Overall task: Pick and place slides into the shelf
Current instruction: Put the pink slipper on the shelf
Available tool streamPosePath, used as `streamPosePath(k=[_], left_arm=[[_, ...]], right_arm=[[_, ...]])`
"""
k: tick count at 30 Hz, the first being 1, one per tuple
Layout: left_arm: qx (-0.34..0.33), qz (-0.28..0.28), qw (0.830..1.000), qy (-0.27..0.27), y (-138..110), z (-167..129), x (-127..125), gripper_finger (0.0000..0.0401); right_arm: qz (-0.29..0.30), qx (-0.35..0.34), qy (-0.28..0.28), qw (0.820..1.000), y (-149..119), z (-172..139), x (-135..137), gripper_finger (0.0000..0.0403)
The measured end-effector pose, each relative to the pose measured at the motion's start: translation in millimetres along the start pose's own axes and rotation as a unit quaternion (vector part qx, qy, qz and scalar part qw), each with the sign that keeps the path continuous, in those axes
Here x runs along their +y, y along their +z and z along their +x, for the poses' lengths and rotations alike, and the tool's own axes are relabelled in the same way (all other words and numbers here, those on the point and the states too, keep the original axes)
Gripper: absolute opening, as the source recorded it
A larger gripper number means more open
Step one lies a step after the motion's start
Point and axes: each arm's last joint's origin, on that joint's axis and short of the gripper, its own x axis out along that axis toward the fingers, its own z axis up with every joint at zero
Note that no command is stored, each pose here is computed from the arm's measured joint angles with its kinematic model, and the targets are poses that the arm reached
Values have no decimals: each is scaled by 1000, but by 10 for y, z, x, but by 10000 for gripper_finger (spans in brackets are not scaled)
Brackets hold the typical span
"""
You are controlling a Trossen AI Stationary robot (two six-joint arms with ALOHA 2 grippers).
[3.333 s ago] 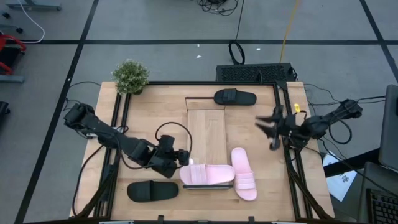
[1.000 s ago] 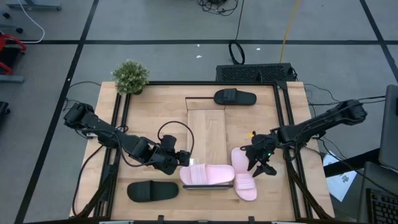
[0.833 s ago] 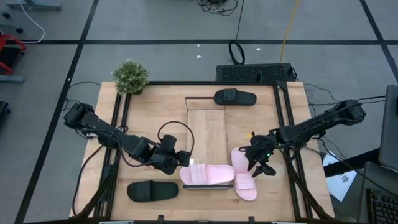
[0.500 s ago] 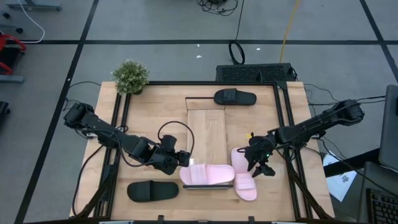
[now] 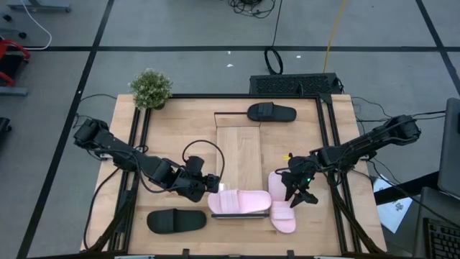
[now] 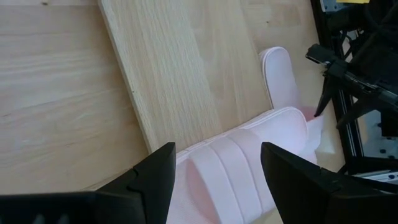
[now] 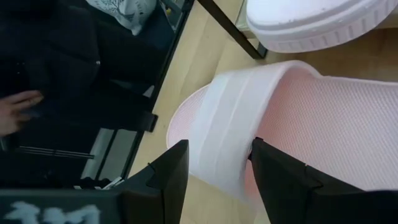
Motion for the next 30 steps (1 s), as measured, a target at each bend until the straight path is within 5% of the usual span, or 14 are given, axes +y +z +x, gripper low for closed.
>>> streamPosePath(k=[13,30], left_arm=[[-4,2,1000,1,21,9,-2,230],[-6,11,1000,2,48,22,-4,230]], right_arm=[[6,-8,-28,1000,17,-22,-118,162],[40,8,18,999,28,114,-217,159]])
